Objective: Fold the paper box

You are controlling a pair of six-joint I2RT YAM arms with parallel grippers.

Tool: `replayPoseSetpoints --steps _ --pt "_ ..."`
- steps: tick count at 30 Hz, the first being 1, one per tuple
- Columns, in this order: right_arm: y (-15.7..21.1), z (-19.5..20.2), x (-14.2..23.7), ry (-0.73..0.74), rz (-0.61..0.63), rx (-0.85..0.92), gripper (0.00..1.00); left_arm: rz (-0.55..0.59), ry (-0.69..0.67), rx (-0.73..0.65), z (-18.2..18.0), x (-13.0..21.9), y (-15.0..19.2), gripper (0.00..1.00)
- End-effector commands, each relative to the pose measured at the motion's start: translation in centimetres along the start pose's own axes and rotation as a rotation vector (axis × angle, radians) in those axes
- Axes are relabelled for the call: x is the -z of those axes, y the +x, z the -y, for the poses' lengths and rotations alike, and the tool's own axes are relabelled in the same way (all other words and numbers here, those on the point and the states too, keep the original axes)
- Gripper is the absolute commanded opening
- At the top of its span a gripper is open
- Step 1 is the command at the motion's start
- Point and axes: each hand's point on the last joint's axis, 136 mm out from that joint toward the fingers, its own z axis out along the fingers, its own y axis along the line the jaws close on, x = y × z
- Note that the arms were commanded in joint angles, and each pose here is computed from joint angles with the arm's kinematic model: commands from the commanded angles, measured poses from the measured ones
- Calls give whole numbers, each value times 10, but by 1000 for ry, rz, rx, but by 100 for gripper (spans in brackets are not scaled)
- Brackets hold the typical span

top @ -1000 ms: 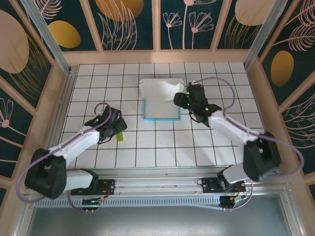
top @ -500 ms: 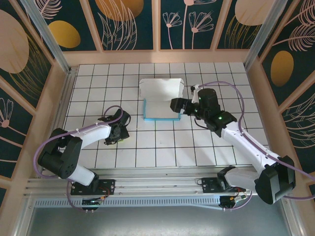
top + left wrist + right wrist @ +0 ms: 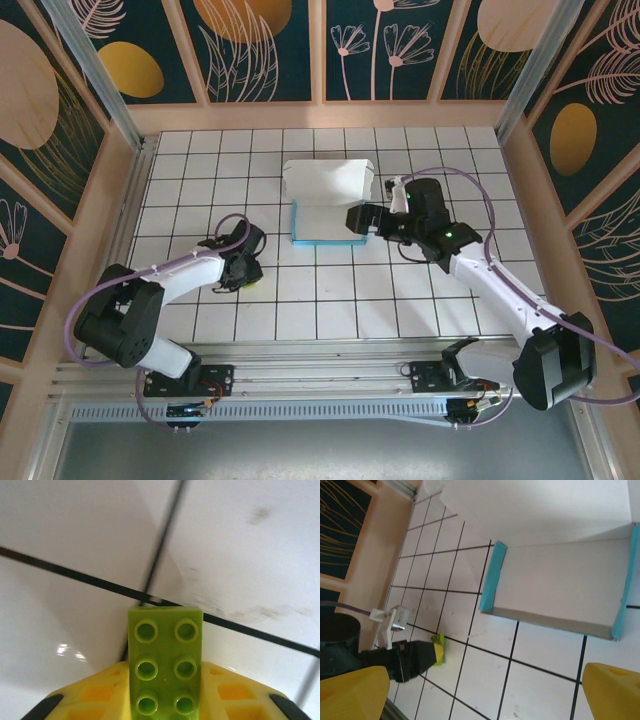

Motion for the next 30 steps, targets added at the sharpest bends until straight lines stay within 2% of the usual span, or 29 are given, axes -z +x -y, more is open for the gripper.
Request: replayPoseSetpoints --steps 1,2,4,7,10,13,16,20,27,30 --pt "-28 -19 21 -51 105 62 99 85 282 -196 79 46 -29 24" --pt "-32 -19 24 -50 123 75 99 103 336 -264 95 55 -34 25" --pt "-38 -18 31 -42 151 110 99 140 361 -396 116 67 -45 26" --pt "-44 -17 43 -28 184 156 99 164 304 -626 136 72 -55 23" --pt "-50 -17 55 -14 211 176 99 152 322 -870 162 69 -47 19" --pt "-54 -18 63 -4 234 182 99 101 309 -1037 181 53 -47 19" --pt "-55 -23 69 -17 245 186 99 43 252 -1140 195 30 -54 20" --pt "-52 -24 77 -19 259 177 99 53 185 -1240 212 3 -68 19" --pt "-48 -24 83 -17 270 165 99 8 102 -1342 216 -37 -72 19" --pt "-47 -21 81 -8 267 156 99 7 93 -1373 217 -47 -71 23"
